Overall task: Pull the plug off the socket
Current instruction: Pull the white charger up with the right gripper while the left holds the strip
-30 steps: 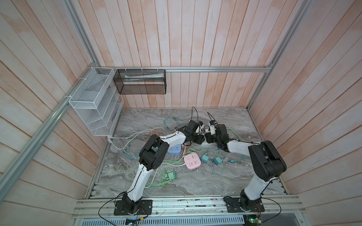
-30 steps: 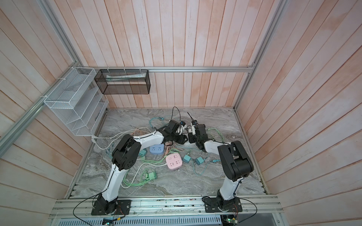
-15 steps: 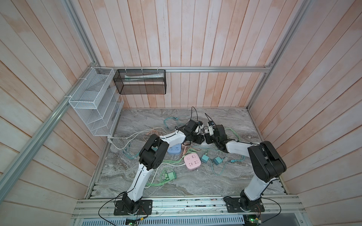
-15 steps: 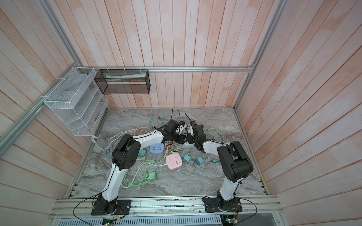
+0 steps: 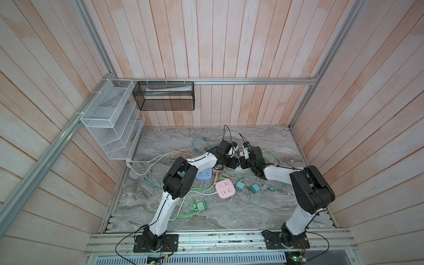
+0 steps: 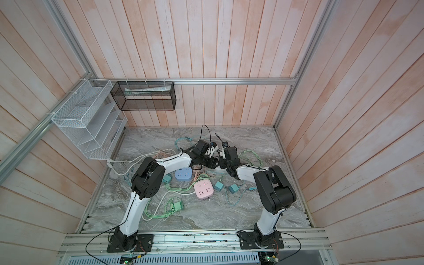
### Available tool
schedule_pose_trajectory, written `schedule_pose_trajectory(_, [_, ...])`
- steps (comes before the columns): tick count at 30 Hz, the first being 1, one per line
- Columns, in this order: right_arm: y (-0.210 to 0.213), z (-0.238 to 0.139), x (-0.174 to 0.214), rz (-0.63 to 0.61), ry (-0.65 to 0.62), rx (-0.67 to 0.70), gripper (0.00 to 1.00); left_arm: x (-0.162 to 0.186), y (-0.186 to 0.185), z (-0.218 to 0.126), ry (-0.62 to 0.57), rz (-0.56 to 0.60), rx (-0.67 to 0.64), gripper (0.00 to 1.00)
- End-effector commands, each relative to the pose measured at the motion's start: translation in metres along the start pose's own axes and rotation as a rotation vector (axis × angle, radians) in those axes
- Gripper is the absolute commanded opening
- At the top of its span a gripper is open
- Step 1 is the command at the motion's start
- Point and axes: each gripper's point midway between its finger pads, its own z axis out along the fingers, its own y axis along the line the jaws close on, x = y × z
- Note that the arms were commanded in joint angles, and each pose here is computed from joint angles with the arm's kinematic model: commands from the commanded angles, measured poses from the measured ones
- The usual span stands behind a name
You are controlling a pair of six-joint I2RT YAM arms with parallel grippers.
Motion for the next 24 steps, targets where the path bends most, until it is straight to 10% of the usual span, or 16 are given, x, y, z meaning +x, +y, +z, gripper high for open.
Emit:
schedule_pose_trajectory(1, [0.004, -0.016, -0.056, 0.055, -0.132, -0.038, 0.30, 0.075, 0.032, 0.025, 0.221, -0.051, -0.089, 0.59])
schedule_pose_trajectory(24, [0.001, -0.025, -0.071, 0.047, -0.161, -0.024, 0.23, 0.076, 0.032, 0.025, 0.221, -0.050, -0.088, 0.59])
